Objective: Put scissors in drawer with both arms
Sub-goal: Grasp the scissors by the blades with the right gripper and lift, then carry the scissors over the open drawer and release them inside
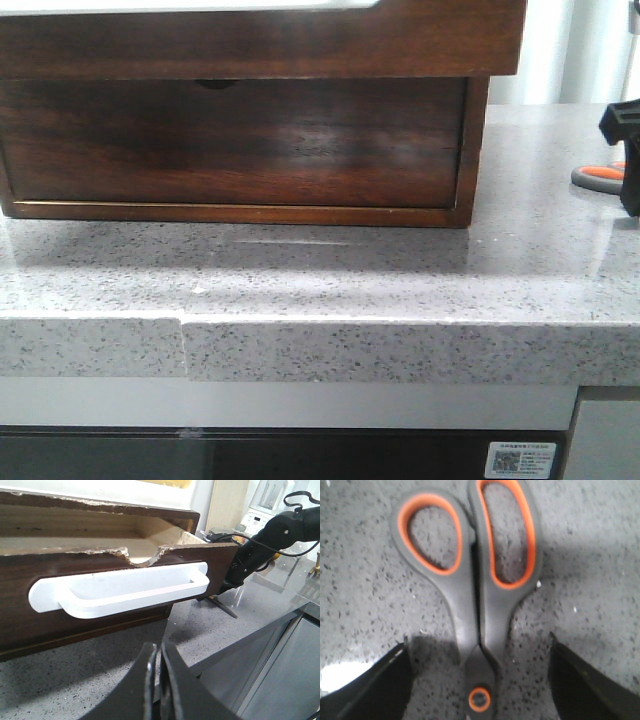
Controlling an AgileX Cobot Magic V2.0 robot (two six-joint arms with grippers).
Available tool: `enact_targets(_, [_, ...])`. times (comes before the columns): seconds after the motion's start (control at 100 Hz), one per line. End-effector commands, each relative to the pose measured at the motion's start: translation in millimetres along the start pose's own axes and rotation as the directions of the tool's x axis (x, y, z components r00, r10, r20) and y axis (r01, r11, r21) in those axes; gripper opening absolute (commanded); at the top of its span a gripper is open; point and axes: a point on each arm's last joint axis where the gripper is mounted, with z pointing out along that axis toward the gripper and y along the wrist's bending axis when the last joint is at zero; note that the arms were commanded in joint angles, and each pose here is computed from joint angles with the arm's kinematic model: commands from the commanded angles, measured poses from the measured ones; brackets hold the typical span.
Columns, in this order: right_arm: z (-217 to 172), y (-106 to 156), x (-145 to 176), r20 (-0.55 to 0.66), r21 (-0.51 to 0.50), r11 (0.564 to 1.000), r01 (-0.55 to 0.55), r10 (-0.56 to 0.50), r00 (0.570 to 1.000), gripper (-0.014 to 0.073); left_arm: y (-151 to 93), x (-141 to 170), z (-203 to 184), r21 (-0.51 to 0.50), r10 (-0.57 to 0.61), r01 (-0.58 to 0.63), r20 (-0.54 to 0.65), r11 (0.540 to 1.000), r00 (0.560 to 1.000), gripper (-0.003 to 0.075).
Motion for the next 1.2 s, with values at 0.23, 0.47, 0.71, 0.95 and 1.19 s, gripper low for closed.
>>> enact_targets(0.23, [-7,0,-10,0.044,-0.021,0.999,-0.032,0.033,0.998,0.0005,-1,-16,-2,-0.005,-0.041,0.041,0.090,0.999,0.995,-0.0019])
enact_targets(0.47, [-34,3,-12,0.103,-0.064,0.995,-0.076,0.082,0.991,-0.0078,-1,-16,-2,-0.003,-0.044,0.045,0.091,0.999,0.995,-0.0019])
enact_targets(0.71, [-163,25,-33,0.599,-0.196,0.980,0.045,0.083,0.797,-0.0078,-1,-16,-2,-0.003,-0.045,0.045,0.089,0.999,0.995,-0.0019])
enact_targets(0.95, [-276,53,-49,0.846,-0.246,0.929,0.277,0.067,0.529,-0.0078,2,-18,-2,-0.028,-0.044,0.048,0.119,0.998,0.992,-0.0019])
enact_targets(1.19, [-304,118,-54,0.929,-0.089,0.789,0.607,-0.154,0.337,-0.0078,3,-19,-2,-0.039,-0.044,0.049,0.132,0.998,0.990,-0.0019])
